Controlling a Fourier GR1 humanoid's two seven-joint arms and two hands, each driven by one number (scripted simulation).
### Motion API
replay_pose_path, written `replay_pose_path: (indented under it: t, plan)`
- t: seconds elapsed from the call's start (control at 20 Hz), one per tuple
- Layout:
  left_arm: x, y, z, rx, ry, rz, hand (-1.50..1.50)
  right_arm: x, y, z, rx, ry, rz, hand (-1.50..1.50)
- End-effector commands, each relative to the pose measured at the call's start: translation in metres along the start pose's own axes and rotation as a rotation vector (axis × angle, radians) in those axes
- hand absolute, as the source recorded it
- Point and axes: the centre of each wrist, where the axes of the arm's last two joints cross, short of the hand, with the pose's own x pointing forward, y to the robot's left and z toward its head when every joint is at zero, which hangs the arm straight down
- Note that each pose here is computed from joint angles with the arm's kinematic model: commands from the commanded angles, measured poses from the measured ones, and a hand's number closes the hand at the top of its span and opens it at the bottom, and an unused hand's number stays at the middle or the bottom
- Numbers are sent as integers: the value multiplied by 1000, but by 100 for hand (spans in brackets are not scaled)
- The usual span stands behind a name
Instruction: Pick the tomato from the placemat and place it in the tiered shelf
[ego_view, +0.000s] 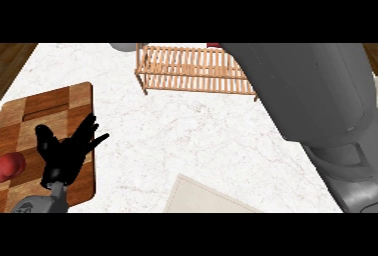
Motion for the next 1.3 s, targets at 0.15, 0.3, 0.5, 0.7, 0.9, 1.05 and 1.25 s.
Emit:
replay_pose_path:
  t: [0.15,0.3,0.5,0.7,0.9,1.05,1.25]
  plan:
    - [-23,0,3,9,67,0,0,-19,14,-28,-5,21,48,150]
    - [-10,-18,-9,23,69,-13,0,-26,29,-35,-6,12,36,150]
    - [-11,-9,-4,8,54,-7,0,-40,36,-49,-21,17,64,150]
    - [-4,-3,-5,22,61,-8,0,-39,40,-52,-48,-22,33,150]
    - [-3,5,-5,41,62,-8,0,-43,41,-53,4,-51,24,150]
    - [-11,5,-2,31,59,2,0,-57,23,-68,-20,-58,19,150]
    - [-1,-2,-5,37,65,-5,0,-31,24,-61,17,-50,122,150]
